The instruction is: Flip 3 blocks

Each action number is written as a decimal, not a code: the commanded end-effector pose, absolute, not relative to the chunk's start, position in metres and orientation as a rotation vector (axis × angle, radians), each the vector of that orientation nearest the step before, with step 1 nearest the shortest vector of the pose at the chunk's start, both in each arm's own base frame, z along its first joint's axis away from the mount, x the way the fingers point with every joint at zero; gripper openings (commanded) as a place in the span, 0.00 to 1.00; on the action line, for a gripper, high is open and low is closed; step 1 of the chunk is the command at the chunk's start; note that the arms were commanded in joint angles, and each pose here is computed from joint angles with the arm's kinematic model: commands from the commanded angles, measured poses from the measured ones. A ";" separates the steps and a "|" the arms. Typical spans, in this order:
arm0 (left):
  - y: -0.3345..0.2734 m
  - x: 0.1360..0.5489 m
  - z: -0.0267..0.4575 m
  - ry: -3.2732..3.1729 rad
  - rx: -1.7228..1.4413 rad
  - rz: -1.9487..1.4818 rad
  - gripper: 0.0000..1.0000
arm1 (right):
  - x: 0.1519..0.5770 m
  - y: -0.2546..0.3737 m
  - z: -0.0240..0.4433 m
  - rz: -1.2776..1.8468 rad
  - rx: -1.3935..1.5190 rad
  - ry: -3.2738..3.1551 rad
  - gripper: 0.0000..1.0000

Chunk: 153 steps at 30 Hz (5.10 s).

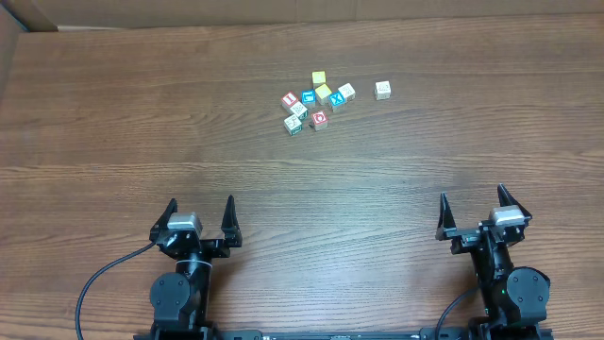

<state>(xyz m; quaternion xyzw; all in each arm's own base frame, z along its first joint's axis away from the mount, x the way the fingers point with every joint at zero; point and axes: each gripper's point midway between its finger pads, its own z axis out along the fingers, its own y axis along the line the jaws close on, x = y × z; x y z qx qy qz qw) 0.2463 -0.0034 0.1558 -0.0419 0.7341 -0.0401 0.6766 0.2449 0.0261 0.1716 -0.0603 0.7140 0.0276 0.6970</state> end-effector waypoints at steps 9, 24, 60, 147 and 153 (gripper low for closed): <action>-0.007 0.246 0.156 1.646 -0.062 -0.088 1.00 | 0.245 0.027 0.170 0.061 -0.140 1.586 1.00; -0.007 0.246 0.156 1.646 -0.061 -0.088 1.00 | 0.245 0.027 0.170 0.061 -0.140 1.586 1.00; -0.007 0.246 0.156 1.646 -0.061 -0.088 1.00 | 0.245 0.027 0.170 0.061 -0.140 1.586 1.00; -0.007 0.246 0.156 1.646 -0.061 -0.088 1.00 | 0.538 0.172 0.199 0.377 0.012 2.455 1.00; -0.007 0.246 0.156 1.646 -0.061 -0.088 1.00 | 0.551 0.152 0.162 0.337 0.064 2.502 1.00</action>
